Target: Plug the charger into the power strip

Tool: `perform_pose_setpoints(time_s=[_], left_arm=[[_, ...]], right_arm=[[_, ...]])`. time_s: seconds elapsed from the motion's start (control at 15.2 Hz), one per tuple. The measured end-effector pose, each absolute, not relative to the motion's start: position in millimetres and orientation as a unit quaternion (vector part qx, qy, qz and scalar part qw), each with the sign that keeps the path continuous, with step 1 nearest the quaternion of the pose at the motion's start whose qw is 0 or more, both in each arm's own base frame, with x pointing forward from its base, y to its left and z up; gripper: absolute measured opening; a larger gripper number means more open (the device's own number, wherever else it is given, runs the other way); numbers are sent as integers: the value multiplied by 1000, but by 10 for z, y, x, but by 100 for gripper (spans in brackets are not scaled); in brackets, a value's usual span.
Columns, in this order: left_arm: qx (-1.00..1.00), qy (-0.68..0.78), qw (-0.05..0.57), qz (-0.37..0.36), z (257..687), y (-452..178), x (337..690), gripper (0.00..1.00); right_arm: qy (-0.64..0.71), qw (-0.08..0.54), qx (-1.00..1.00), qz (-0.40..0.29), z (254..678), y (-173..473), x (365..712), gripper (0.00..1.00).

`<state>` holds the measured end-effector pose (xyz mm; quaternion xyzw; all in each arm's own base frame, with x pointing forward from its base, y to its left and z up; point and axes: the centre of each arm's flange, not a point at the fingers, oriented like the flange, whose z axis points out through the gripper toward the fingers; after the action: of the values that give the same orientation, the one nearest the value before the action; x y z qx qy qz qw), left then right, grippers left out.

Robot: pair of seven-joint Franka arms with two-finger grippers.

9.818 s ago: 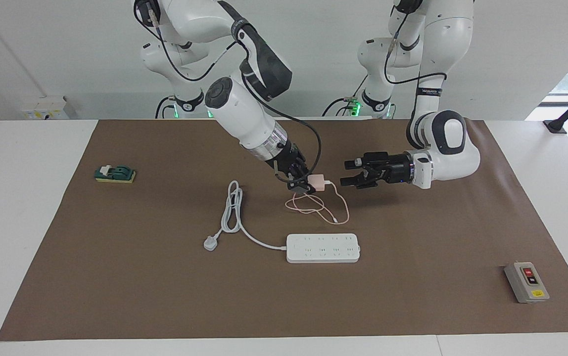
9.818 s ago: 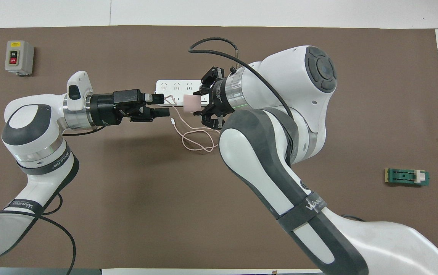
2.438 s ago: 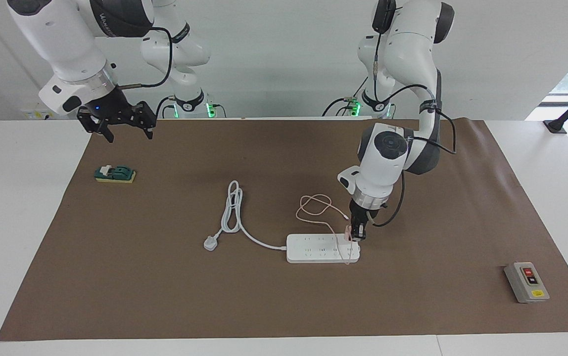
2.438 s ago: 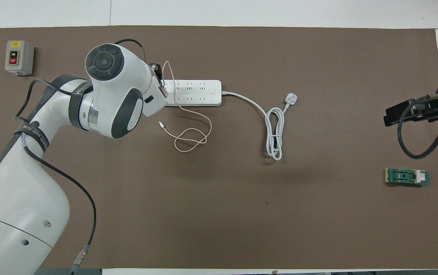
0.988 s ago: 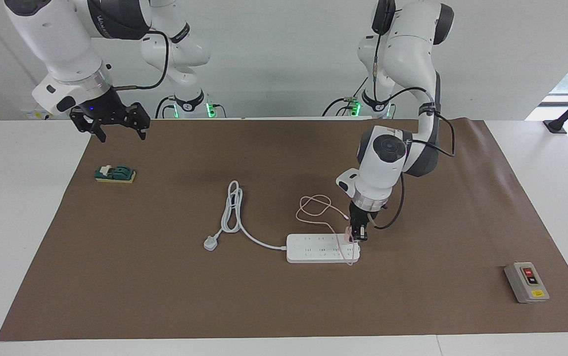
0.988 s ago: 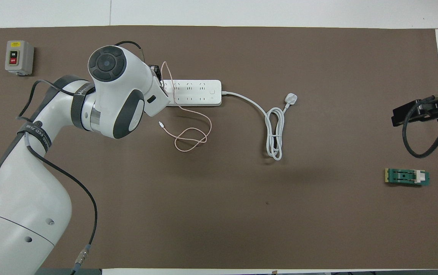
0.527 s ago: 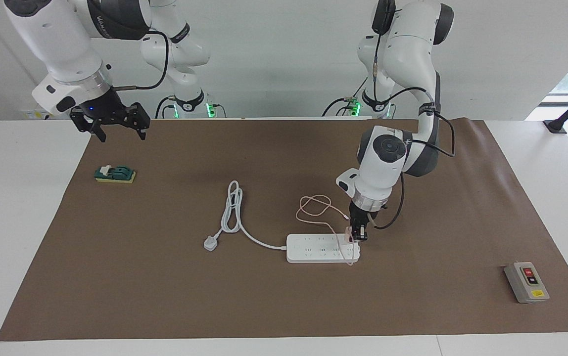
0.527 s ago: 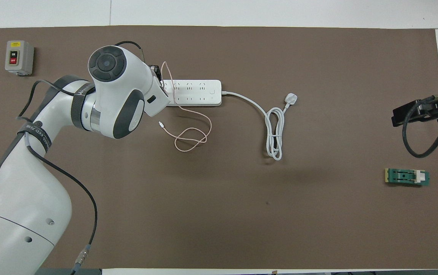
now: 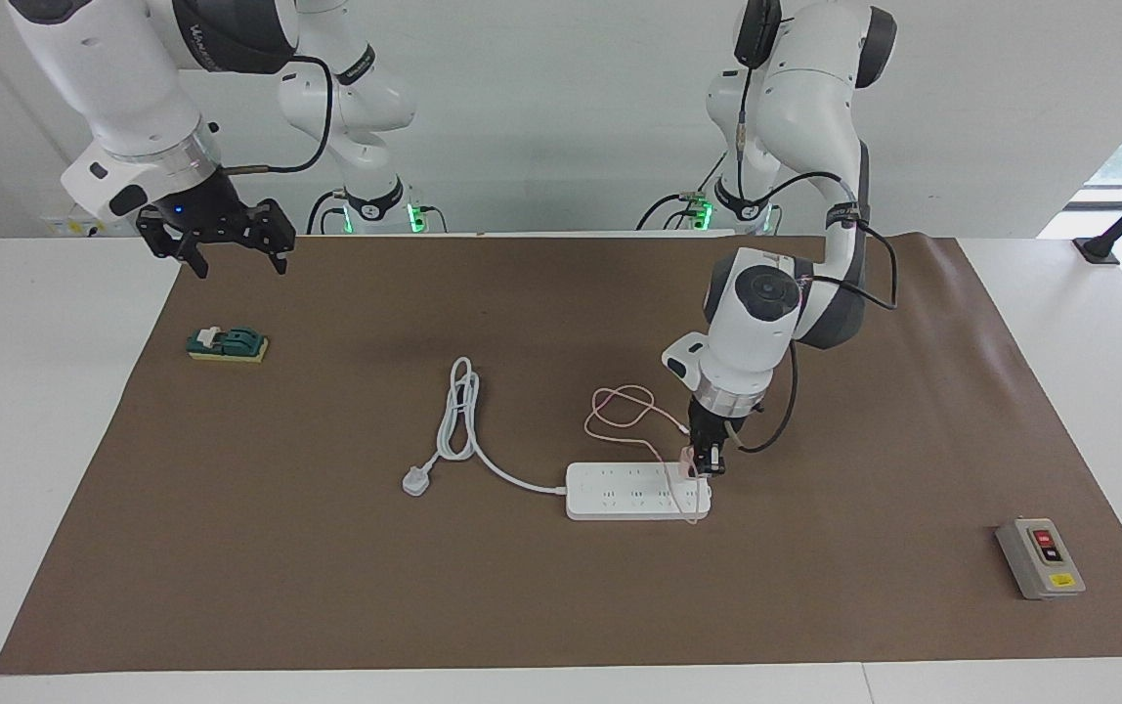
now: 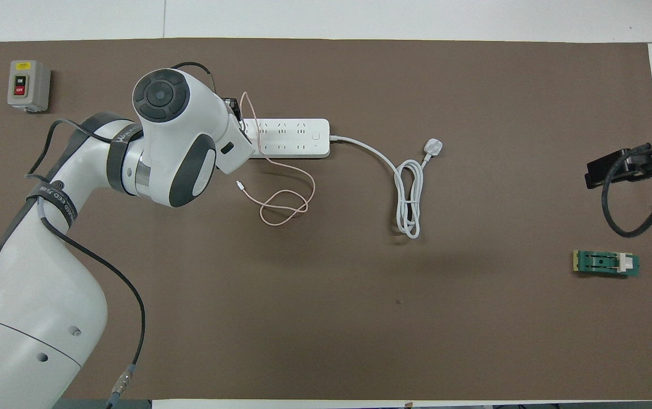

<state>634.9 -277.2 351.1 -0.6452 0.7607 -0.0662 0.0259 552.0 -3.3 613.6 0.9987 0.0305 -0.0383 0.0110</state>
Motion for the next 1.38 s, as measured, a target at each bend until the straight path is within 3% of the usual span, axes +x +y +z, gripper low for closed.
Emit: perform_pose_setpoints(time_s=[1.38], left_arm=[[-663, 746, 21, -59, 3512, -2745, 6333, 32]], right_arm=[[30, 11, 999, -38, 6140, -33, 5518, 100]])
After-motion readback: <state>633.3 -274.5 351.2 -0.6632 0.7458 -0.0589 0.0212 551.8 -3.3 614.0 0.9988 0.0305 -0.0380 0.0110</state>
